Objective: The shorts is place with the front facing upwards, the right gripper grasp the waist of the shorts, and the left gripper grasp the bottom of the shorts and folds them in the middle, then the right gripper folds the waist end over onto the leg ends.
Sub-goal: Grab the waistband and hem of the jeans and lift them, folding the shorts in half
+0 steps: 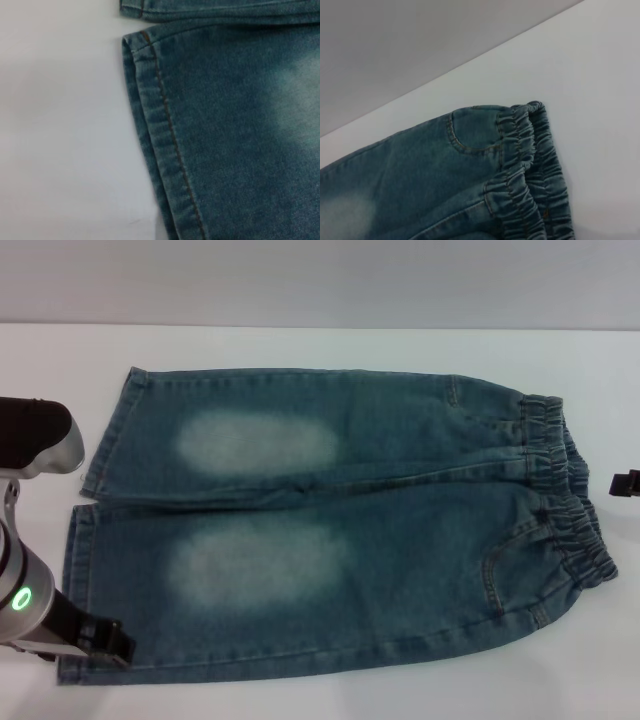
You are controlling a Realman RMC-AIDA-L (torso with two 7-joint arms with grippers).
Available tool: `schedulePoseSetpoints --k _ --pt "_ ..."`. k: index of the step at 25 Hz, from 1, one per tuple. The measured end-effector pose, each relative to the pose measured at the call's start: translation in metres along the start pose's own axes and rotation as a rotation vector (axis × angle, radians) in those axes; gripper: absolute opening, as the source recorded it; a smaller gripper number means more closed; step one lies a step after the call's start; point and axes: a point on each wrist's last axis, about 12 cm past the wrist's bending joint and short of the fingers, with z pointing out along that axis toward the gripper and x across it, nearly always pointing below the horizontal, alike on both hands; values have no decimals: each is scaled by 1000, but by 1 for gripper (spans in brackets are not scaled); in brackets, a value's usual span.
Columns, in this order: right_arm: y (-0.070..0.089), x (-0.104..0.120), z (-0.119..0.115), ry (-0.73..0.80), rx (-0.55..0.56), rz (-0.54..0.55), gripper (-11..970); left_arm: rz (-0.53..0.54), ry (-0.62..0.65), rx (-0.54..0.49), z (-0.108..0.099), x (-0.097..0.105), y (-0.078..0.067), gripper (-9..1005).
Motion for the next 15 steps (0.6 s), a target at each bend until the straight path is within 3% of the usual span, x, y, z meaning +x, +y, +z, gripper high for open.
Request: schedulePoseSetpoints --k 5,9,15 --pt "0 0 0 3 -1 -1 815 -6 13 4 4 2 1 725" --pt "0 0 0 5 -2 -2 815 -8 21 5 7 2 1 832" --pt "1 1 0 7 -2 -2 815 -1 18 9 7 2 -1 826"
